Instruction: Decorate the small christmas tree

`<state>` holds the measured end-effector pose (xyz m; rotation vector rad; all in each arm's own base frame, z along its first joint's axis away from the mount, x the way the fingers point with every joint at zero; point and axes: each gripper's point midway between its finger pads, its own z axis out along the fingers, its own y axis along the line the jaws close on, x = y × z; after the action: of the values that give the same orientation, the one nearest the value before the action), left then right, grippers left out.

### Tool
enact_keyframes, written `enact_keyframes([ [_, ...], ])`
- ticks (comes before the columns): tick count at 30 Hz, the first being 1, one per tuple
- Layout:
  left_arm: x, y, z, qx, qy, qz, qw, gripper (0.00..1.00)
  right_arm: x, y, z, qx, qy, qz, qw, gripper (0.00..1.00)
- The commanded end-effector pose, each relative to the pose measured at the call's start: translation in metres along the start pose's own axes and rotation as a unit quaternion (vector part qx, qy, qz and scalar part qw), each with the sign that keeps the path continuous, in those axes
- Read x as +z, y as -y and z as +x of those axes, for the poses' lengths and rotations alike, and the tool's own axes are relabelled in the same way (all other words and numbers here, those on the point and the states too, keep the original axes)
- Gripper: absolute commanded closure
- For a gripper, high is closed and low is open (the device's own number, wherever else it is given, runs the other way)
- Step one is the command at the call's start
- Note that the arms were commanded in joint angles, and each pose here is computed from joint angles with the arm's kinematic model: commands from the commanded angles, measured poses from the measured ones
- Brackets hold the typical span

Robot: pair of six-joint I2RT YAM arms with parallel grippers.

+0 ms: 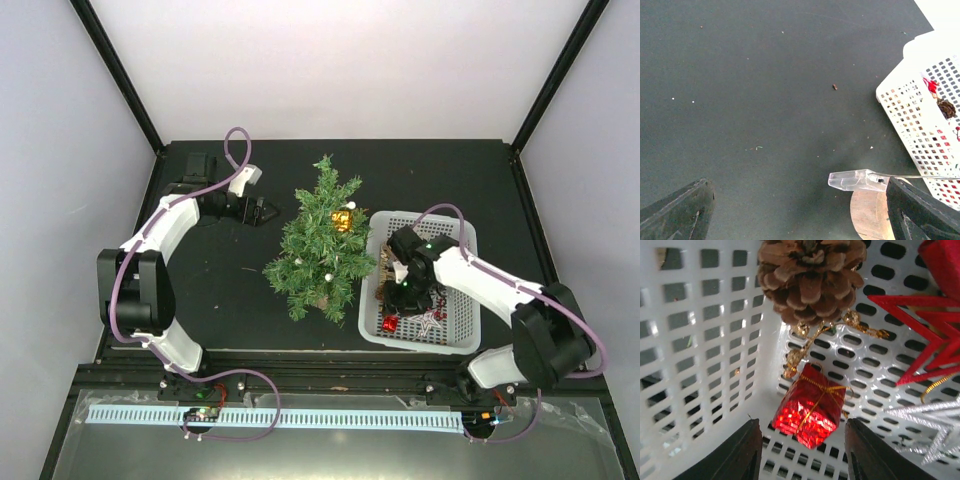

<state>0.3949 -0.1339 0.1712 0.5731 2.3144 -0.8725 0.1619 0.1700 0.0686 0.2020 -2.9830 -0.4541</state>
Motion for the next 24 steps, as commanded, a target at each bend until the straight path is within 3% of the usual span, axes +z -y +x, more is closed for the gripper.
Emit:
enact_keyframes([
  [1,-0.003,0.000,-0.007,0.013,0.001,-0.006,1.000,0.06,0.015,-0.003,-0.007,-0.014,0.000,-0.017,1.000,0.53],
  [7,-0.009,0.000,-0.009,0.016,0.004,-0.014,1.000,0.06,0.027,0.001,0.001,-0.014,-0.014,-0.022,1.000,0.61],
  [14,-0.018,-0.004,-0.012,0.007,-0.004,-0.018,1.000,0.07,0.019,0.004,0.002,-0.016,-0.006,-0.014,1.000,0.88],
  [24,-0.084,-0.015,-0.047,0.005,0.072,-0.069,0.995,0.07,-0.025,0.013,0.006,-0.016,0.048,0.027,0.998,0.89],
])
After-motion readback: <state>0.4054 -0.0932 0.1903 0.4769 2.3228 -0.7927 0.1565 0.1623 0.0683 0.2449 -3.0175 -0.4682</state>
